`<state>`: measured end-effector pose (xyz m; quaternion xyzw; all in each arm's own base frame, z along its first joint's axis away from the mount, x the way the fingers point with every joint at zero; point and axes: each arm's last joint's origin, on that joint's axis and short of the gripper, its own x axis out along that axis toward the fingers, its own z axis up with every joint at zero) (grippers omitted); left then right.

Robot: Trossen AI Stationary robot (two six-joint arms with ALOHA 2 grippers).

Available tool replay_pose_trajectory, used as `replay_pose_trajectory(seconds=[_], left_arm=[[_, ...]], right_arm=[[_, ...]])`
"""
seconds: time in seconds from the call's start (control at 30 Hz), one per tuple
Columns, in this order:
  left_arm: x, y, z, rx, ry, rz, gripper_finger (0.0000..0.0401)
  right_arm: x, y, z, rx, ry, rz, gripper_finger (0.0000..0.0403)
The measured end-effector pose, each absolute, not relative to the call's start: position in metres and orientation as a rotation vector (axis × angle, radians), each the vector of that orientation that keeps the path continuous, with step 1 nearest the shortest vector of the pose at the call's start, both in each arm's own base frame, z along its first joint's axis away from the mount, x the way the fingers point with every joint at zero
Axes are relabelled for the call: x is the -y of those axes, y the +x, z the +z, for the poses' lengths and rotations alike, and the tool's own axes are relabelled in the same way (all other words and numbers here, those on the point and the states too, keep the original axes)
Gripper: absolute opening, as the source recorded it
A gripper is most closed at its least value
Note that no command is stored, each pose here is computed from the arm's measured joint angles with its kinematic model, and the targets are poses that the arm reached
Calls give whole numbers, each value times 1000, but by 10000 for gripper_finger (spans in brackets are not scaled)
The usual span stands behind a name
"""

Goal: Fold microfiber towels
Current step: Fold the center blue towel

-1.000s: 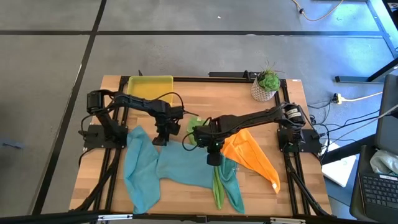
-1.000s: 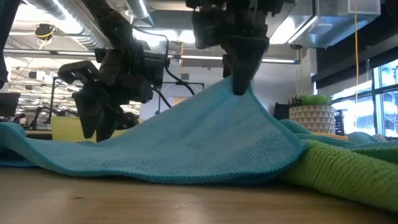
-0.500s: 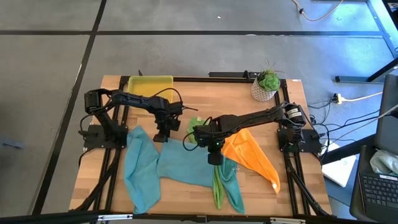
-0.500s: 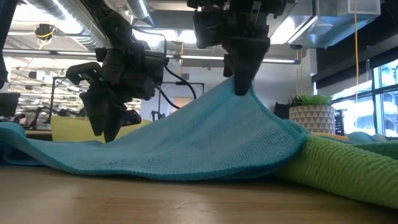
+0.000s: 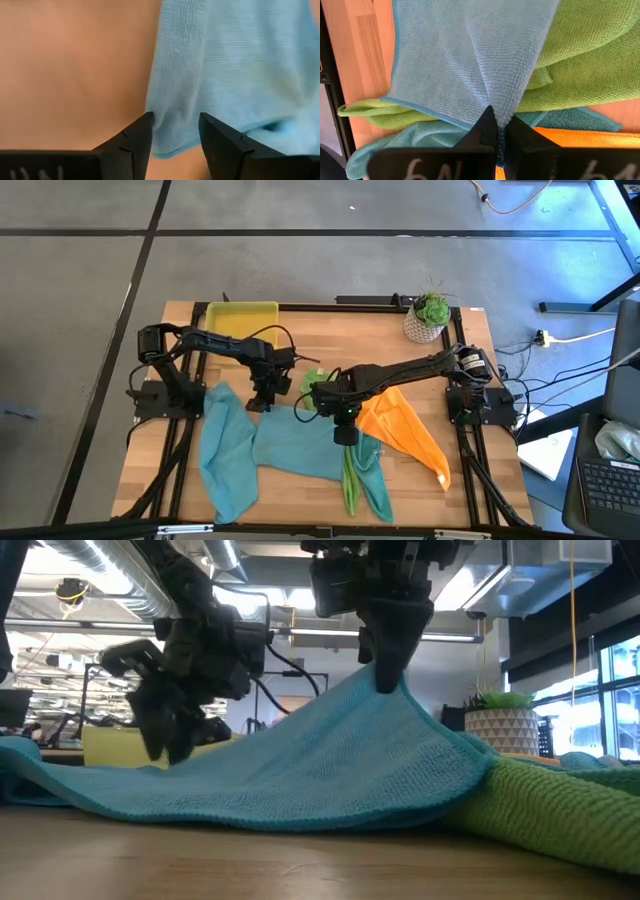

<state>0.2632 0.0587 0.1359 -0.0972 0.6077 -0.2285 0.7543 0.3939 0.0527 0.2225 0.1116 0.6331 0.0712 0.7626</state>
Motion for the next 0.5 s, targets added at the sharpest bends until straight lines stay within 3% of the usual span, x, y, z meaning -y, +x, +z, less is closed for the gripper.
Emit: replay_pose_trajectory(seconds=[0.5], left_arm=[[-51,267,120,-1406,-235,-493,149]], right_arm=[[-52,392,228,-1357,229,153,5]])
